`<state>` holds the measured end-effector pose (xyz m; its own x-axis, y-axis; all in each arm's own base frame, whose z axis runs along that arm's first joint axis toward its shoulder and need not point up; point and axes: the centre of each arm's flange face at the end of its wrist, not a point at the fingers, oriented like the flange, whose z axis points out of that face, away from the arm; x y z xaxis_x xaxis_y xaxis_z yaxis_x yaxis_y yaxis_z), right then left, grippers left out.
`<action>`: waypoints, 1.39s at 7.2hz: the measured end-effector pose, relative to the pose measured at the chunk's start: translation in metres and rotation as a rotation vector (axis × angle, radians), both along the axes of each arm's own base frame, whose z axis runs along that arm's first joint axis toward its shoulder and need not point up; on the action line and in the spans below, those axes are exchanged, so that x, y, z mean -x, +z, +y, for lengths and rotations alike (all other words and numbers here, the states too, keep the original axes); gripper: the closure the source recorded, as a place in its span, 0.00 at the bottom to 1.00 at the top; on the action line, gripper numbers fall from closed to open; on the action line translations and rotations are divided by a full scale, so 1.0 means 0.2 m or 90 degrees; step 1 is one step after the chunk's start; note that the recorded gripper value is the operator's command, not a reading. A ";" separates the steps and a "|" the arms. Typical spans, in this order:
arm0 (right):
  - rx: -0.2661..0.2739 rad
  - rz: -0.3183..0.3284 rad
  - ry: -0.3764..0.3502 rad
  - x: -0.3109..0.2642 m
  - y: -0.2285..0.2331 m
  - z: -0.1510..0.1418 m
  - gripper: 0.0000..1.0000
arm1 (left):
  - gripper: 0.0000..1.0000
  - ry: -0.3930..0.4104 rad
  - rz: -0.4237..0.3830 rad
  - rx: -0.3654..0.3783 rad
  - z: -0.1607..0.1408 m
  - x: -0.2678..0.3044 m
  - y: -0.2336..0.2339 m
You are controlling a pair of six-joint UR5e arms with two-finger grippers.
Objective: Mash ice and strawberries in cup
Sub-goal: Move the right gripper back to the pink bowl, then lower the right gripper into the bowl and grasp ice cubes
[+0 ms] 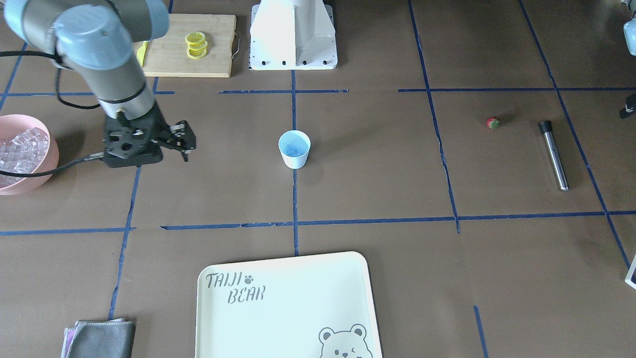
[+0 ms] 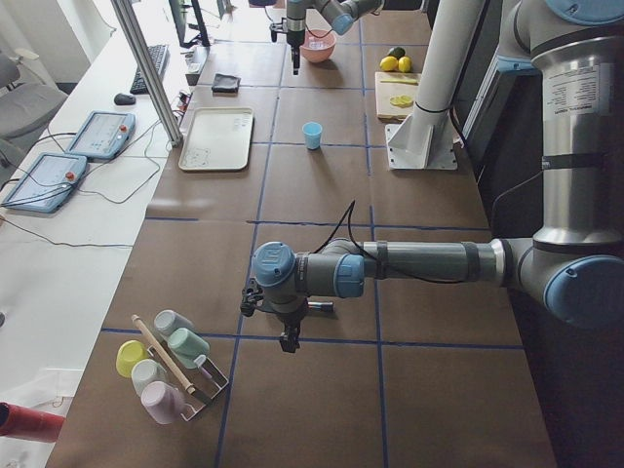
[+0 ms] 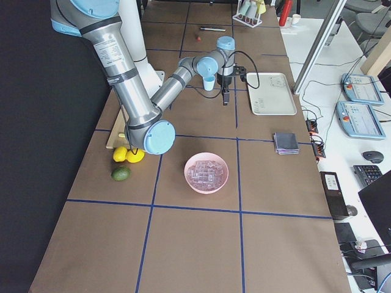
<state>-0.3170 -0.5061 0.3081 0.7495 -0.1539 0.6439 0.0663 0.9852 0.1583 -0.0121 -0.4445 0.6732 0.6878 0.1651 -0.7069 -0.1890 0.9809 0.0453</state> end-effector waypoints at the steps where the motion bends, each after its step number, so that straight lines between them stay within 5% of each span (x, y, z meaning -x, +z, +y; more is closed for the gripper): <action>1: -0.010 0.013 -0.024 -0.26 0.19 0.00 0.01 | 0.00 0.000 0.000 0.000 0.00 0.00 0.00; 4: -0.046 0.020 -0.067 -0.75 0.74 0.12 0.03 | 0.00 0.000 0.001 -0.002 0.00 0.00 -0.01; 10: -0.080 0.057 -0.071 -0.91 1.48 0.28 0.19 | 0.00 0.000 0.001 -0.003 0.00 0.00 -0.02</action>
